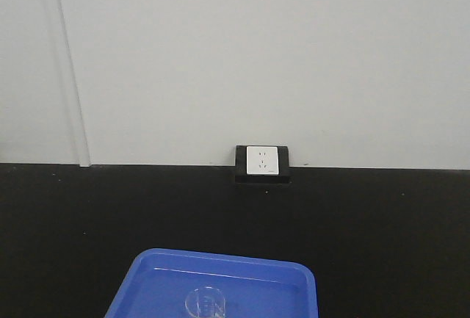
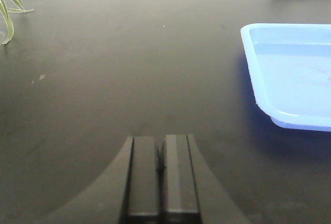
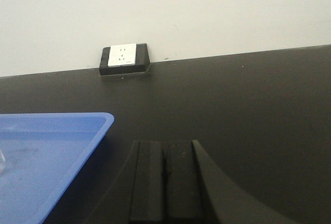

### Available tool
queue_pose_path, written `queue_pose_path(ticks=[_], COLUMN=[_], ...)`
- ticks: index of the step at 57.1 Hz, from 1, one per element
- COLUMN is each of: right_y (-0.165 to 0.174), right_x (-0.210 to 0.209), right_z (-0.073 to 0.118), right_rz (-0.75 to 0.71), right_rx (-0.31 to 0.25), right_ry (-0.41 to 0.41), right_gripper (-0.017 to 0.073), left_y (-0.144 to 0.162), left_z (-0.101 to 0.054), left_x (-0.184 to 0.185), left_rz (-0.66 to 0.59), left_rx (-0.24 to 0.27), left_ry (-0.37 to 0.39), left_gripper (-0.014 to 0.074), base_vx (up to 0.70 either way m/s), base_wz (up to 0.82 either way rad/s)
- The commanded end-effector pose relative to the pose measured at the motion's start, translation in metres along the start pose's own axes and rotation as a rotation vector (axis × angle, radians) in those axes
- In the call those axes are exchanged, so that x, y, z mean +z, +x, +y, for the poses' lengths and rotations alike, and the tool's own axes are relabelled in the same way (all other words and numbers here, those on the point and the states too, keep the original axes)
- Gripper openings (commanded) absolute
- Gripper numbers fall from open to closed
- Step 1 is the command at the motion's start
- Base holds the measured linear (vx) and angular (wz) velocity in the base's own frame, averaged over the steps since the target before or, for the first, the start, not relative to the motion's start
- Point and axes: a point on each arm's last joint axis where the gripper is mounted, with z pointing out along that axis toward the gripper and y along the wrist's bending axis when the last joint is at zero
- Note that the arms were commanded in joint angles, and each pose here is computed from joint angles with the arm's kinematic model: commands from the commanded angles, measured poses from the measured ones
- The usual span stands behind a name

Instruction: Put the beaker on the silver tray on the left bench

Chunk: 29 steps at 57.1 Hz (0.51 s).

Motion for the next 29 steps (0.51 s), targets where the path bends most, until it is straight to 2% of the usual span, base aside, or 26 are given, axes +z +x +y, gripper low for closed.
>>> queue_pose_path(ticks=[1,16,20,29], right_y=[-0.004,-0.005,-0.009,-0.038], right_x=[-0.001,-0.001,-0.001,-0.008], right_z=[0.000,0.000,0.001,0.005], right_rz=[-0.084,-0.089,-0.138,-0.295], right_rx=[-0.016,-0.016,-0.046,-0.039], right_ry=[-0.007,-0.007,-0.013,-0.035], right_gripper=[-0.0003,-0.0003,-0.0003,-0.0003], left_y=[0.001,0.001,0.001,0.001], left_z=[-0.001,-0.001,-0.001,-0.001], left_x=[0.002,0.002,0.002,0.002], left_rz=[-0.067,-0.067,-0.067,-0.067], left_rx=[-0.004,-0.004,-0.004,-0.004], left_ry=[0.008,0.008,0.008,0.008], left_gripper=[0.0001,0.0001,0.0001,0.0001], base_vx=[0.00,0.00,0.00,0.00], base_wz=[0.00,0.00,0.00,0.00])
